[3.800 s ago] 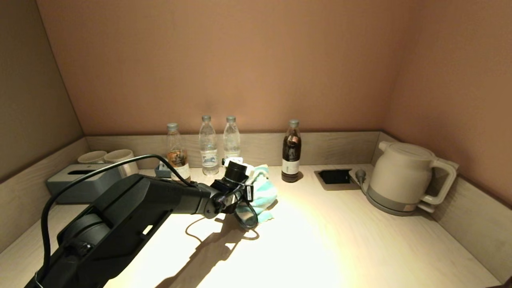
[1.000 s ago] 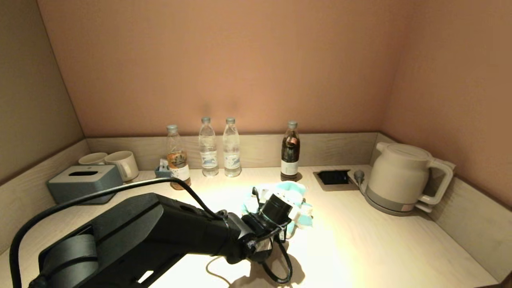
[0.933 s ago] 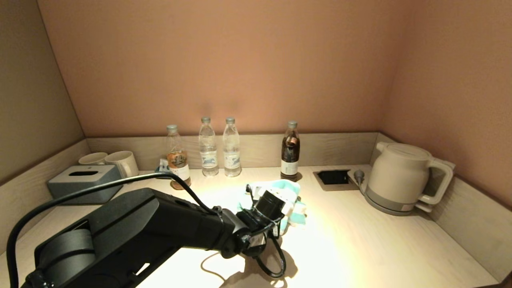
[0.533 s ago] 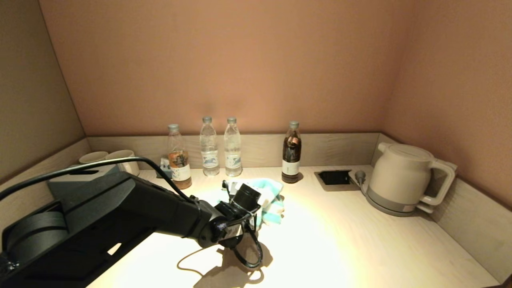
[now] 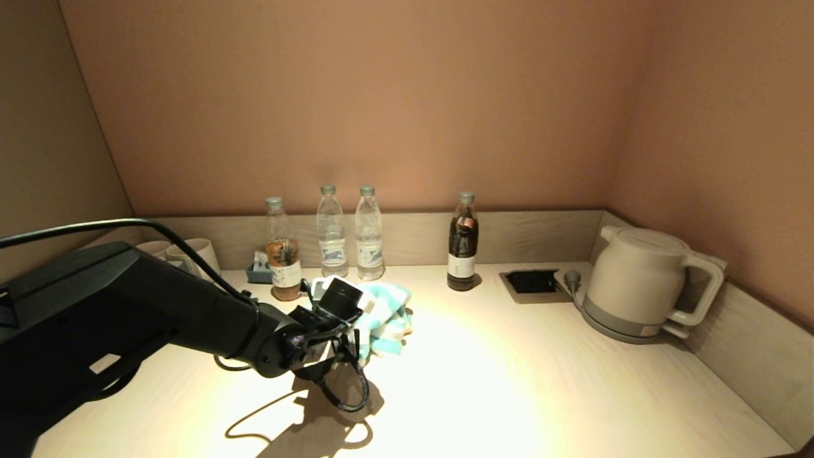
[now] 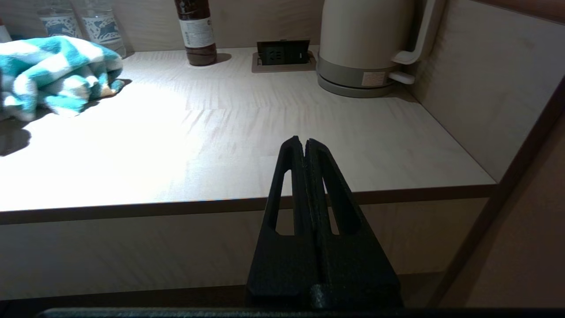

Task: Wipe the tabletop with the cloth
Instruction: Sweep the stains on the table

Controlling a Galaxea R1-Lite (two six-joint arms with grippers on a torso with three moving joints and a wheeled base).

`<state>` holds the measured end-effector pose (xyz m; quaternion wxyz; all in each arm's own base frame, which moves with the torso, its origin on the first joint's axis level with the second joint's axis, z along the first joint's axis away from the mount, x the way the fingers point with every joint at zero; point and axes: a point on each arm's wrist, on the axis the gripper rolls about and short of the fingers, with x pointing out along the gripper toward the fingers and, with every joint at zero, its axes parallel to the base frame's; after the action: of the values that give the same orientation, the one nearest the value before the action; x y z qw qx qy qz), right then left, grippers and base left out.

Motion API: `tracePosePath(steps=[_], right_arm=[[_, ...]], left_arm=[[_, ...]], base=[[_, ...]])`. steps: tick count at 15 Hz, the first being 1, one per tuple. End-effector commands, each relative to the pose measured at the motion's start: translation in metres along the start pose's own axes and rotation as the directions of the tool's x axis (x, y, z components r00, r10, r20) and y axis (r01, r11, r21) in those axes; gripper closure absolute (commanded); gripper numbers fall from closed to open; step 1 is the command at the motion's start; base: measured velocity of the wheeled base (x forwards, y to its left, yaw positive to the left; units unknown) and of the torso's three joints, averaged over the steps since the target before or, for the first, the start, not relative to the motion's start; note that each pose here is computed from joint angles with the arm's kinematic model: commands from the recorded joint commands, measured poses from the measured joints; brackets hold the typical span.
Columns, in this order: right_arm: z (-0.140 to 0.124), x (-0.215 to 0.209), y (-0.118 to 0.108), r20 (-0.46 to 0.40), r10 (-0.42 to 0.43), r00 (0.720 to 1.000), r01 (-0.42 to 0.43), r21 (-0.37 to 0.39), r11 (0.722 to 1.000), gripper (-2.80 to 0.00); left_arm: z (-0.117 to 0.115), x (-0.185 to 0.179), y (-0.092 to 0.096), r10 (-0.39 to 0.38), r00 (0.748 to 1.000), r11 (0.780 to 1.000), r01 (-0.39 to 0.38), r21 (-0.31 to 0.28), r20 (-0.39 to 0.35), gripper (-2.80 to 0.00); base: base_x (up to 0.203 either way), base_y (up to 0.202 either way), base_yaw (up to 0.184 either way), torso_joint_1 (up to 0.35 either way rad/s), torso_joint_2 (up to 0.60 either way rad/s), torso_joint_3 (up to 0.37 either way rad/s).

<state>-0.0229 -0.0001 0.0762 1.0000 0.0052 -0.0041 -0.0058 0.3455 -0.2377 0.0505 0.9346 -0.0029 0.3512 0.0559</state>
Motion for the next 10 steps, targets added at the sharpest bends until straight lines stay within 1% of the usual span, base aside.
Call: tracePosePath(steps=[1,2,3,4,5,7,10], right_arm=[[0.000,0.000,0.000,0.000,0.001,1.000,-0.001,0.000,1.000,0.00],[0.000,0.000,0.000,0.000,0.001,1.000,-0.001,0.000,1.000,0.00],[0.000,0.000,0.000,0.000,0.001,1.000,-0.001,0.000,1.000,0.00],[0.000,0.000,0.000,0.000,0.001,1.000,-0.001,0.000,1.000,0.00],[0.000,0.000,0.000,0.000,0.001,1.000,-0.001,0.000,1.000,0.00],[0.000,0.000,0.000,0.000,-0.001,1.000,0.001,0.000,1.000,0.00],[0.000,0.000,0.000,0.000,-0.001,1.000,0.001,0.000,1.000,0.00]], left_arm=[[0.007,-0.009,0.031,0.049,0.999,0.998,-0.049,-0.039,-0.005,0.00],[0.009,-0.009,0.041,0.067,0.998,0.996,-0.067,-0.052,-0.009,0.00],[0.009,-0.009,0.043,0.070,0.998,0.996,-0.070,-0.055,-0.010,0.00],[0.006,-0.006,0.056,0.098,0.995,0.993,-0.100,-0.060,-0.031,0.00],[-0.003,-0.003,0.072,0.137,0.988,0.989,-0.141,-0.053,-0.071,0.00],[-0.018,-0.007,0.103,0.192,0.974,0.979,-0.199,-0.042,-0.123,0.00],[-0.025,-0.027,0.136,0.233,0.961,0.970,-0.241,-0.037,-0.146,0.00]], base=[[0.000,0.000,0.000,0.000,0.00,0.000],[0.000,0.000,0.000,0.000,0.00,0.000],[0.000,0.000,0.000,0.000,0.00,0.000],[0.000,0.000,0.000,0.000,0.00,0.000],[0.000,0.000,0.000,0.000,0.00,0.000],[0.000,0.000,0.000,0.000,0.00,0.000],[0.000,0.000,0.000,0.000,0.00,0.000]])
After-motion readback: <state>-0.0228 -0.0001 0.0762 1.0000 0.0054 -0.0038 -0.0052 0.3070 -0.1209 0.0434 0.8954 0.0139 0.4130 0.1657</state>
